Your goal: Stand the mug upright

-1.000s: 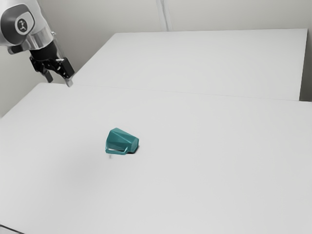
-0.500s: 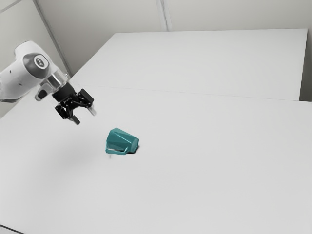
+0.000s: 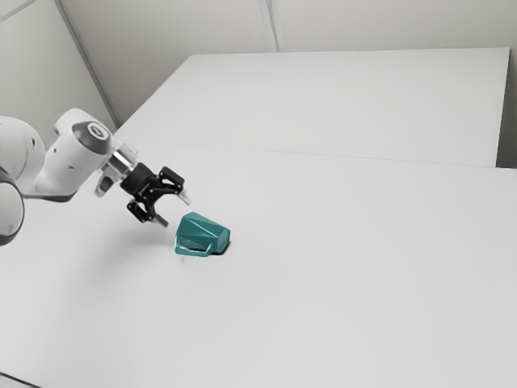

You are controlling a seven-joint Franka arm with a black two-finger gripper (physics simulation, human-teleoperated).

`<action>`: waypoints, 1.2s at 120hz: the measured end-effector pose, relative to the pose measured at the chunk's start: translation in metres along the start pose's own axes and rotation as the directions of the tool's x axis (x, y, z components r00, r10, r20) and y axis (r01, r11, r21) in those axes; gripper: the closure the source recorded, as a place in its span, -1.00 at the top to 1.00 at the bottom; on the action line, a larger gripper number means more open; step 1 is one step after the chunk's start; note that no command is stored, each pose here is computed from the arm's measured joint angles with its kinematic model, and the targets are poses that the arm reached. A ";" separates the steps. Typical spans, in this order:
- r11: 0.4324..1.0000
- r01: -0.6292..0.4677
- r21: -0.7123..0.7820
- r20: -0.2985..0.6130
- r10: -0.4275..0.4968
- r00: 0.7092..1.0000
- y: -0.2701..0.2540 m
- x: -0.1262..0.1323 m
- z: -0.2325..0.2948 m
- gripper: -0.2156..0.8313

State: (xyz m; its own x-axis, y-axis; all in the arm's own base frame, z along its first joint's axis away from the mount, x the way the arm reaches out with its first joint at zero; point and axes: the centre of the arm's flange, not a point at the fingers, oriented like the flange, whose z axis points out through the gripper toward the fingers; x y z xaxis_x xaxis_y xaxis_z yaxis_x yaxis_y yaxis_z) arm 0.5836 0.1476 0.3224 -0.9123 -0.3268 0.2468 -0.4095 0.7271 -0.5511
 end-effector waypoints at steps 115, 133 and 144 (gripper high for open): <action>0.995 0.025 0.092 -0.058 -0.020 0.998 -0.018 0.006 0.044 -0.76; 0.997 -0.019 0.071 -0.037 0.021 0.999 -0.034 0.008 0.029 -0.87; 0.998 -0.036 0.061 -0.035 0.038 0.999 -0.040 0.010 0.026 -0.89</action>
State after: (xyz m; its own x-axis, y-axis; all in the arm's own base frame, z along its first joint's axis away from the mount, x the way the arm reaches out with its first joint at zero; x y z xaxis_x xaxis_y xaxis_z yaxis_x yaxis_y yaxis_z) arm 0.5908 0.0994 0.3258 -0.9266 -0.2776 0.2538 -0.3761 0.7003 -0.6068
